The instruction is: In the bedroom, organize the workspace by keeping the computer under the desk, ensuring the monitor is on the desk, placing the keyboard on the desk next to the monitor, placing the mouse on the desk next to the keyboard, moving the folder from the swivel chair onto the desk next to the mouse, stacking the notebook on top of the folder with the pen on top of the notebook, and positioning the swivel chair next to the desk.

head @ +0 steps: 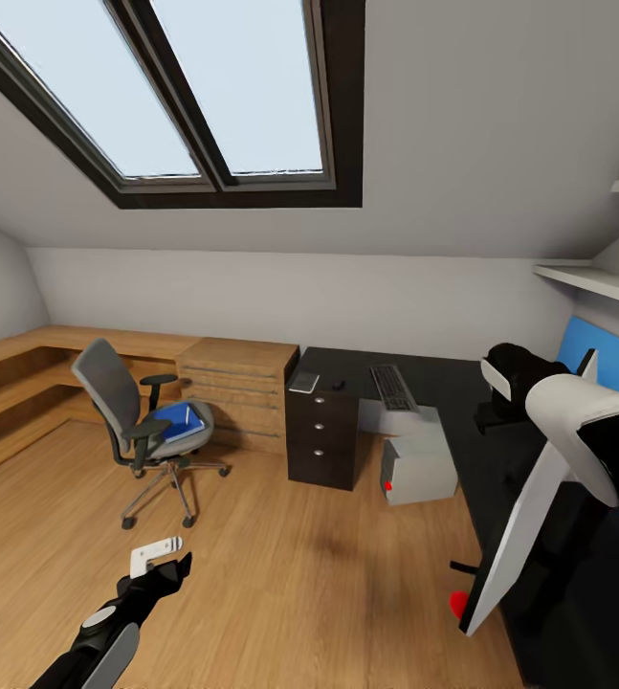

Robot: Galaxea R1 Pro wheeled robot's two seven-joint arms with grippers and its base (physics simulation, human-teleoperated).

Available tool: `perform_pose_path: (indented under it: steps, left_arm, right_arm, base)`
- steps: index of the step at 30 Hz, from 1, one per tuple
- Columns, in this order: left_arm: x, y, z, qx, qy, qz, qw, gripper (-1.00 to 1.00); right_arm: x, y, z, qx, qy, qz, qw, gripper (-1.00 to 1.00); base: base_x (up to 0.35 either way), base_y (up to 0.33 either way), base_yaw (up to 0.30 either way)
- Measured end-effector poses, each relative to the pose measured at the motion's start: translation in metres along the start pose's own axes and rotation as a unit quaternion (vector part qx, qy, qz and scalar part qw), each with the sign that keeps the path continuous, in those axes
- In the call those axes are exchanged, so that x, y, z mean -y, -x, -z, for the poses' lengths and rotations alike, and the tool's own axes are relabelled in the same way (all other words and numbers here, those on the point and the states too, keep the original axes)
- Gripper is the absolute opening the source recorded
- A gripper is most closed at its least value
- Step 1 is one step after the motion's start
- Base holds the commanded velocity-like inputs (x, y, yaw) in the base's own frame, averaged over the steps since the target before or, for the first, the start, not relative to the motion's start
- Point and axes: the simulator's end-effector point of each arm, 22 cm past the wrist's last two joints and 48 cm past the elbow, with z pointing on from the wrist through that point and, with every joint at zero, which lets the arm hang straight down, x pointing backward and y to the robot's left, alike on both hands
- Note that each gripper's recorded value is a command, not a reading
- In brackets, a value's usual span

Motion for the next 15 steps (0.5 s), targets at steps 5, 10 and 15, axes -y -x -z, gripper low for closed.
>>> perform_pose_path:
  steps: [5,10,15]
  left_arm:
    - [0.002,-0.001,0.000,-0.001,-0.001,-0.001,1.0000,1.00]
    - [0.002,-0.002,0.000,-0.002,-0.001,-0.001,1.0000,1.00]
    - [0.000,-0.008,-0.001,-0.008,0.002,-0.002,1.0000,1.00]
  right_arm:
    - [0.001,0.014,0.009,0.020,-0.002,-0.001,0.9998,1.00]
    - [0.000,0.039,0.026,0.060,0.001,-0.002,0.9982,1.00]
    - [-0.007,0.074,0.058,0.116,0.008,0.001,0.9932,1.00]
  base:
    - [-0.017,0.000,0.000]
    - [-0.001,0.000,0.000]
    - [0.000,0.000,0.000]
